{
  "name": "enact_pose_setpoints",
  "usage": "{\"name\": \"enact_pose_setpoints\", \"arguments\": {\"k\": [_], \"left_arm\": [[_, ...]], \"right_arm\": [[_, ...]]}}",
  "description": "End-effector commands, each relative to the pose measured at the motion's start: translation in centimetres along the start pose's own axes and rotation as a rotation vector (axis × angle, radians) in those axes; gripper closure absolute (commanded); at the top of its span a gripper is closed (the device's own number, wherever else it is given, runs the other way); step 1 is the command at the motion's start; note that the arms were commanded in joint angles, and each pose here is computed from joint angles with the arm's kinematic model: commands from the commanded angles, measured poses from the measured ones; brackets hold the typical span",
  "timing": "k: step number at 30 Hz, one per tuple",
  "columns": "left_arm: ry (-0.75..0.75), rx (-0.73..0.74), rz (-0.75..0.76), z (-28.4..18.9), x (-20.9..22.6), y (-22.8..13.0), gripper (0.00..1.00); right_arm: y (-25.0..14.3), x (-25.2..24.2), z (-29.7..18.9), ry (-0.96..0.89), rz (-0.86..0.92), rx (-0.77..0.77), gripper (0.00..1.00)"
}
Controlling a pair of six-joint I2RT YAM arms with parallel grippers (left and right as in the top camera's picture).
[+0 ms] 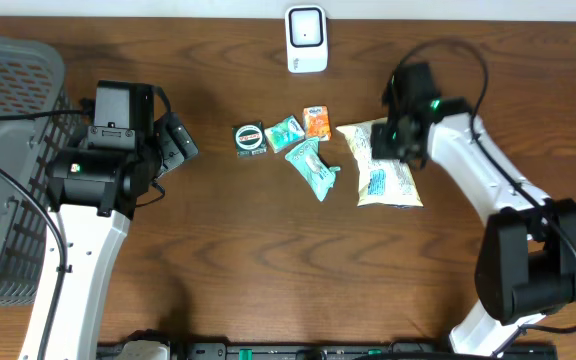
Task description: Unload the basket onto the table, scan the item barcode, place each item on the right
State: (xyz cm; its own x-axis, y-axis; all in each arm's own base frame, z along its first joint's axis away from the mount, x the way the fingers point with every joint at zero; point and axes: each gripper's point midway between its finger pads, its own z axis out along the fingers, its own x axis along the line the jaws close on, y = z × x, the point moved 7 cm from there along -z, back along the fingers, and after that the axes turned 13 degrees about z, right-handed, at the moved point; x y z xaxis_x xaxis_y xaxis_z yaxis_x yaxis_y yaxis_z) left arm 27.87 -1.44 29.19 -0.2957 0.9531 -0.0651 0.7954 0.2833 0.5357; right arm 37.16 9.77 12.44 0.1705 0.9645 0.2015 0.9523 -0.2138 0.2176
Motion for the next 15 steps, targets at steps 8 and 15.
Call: {"name": "enact_pose_setpoints", "arguments": {"k": [8, 15], "left_arm": [[0.004, -0.013, 0.004, -0.4, 0.1, 0.3, 0.02], [0.004, -0.013, 0.004, -0.4, 0.1, 0.3, 0.02]], "right_arm": [[-2.3, -0.4, 0.9, 0.012, 0.004, 0.091, 0.99], [3.0, 1.8, -5.9, 0.049, -0.007, -0.068, 0.99]]}}
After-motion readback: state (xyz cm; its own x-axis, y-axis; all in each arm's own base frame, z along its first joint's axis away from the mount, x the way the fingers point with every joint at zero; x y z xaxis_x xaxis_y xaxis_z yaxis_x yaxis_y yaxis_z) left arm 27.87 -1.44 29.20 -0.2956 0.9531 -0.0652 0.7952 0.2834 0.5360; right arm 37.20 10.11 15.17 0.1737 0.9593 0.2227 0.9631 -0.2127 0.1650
